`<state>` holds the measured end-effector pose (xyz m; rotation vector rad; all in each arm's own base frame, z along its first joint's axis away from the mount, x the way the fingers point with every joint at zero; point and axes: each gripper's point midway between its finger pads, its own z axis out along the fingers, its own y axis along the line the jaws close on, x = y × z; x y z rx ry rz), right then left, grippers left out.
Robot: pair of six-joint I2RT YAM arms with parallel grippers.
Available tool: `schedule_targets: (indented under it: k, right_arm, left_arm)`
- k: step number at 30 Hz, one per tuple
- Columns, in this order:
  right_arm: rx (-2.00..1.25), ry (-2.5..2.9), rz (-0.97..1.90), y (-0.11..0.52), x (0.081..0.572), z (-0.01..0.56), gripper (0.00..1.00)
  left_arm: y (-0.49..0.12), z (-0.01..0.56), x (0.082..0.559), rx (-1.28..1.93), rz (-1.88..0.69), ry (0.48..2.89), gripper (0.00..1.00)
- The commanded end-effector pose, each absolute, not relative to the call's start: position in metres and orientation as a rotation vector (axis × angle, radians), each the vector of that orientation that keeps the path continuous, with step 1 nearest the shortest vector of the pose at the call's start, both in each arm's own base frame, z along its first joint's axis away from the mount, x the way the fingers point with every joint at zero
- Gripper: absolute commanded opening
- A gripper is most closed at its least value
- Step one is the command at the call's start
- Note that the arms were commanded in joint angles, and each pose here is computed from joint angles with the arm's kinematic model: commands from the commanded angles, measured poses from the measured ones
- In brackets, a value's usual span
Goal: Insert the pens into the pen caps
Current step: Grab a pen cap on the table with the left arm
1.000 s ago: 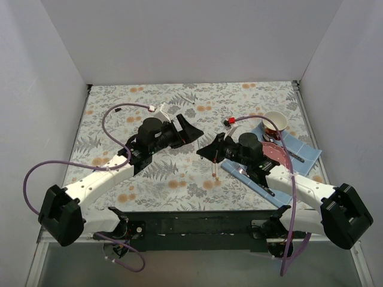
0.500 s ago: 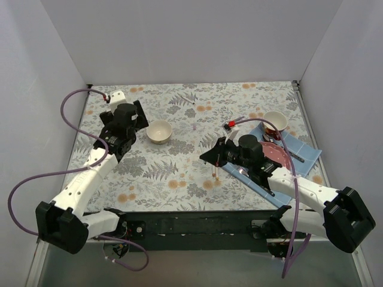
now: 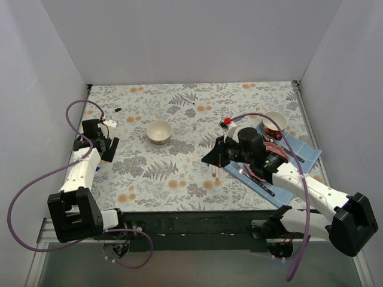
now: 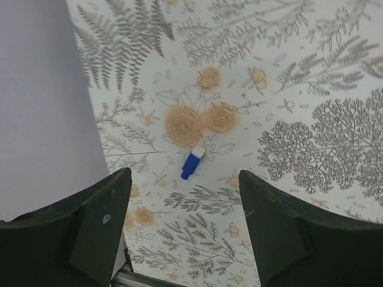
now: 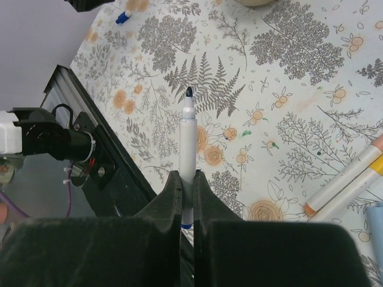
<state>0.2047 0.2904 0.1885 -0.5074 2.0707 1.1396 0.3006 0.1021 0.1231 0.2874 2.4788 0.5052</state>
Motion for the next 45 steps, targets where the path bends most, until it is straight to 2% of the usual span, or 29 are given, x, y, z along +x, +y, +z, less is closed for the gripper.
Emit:
schedule_targets:
  k: [1, 7, 9, 24, 37, 45]
  right_arm:
    - [-0.591, 2.058, 1.162, 0.296, 0.201, 0.214, 0.01]
    - [-0.594, 2.043, 1.204, 0.298, 0.196, 0.226, 0.01]
    - [-0.594, 2.042, 1.202, 0.296, 0.194, 0.228, 0.01]
    - [-0.639, 2.103, 1.168, 0.296, 0.188, 0.232, 0.01]
    - [-0.665, 2.109, 1.075, 0.292, 0.193, 0.24, 0.01]
    - [-0.715, 2.119, 1.047, 0.301, 0.19, 0.239, 0.01]
  left_arm:
    - [0.081, 0.084, 0.287, 0.514, 0.318, 2.521, 0.7]
    - [0.097, 0.061, 0.297, 0.396, 0.207, 2.589, 0.56]
    - [0.099, 0.062, 0.303, 0.399, 0.171, 2.604, 0.55]
    - [0.117, 0.057, 0.289, 0.448, 0.223, 2.559, 0.59]
    - [0.134, 0.041, 0.274, 0.373, 0.336, 2.602, 0.59]
    - [0.13, 0.031, 0.274, 0.336, 0.278, 2.603, 0.57]
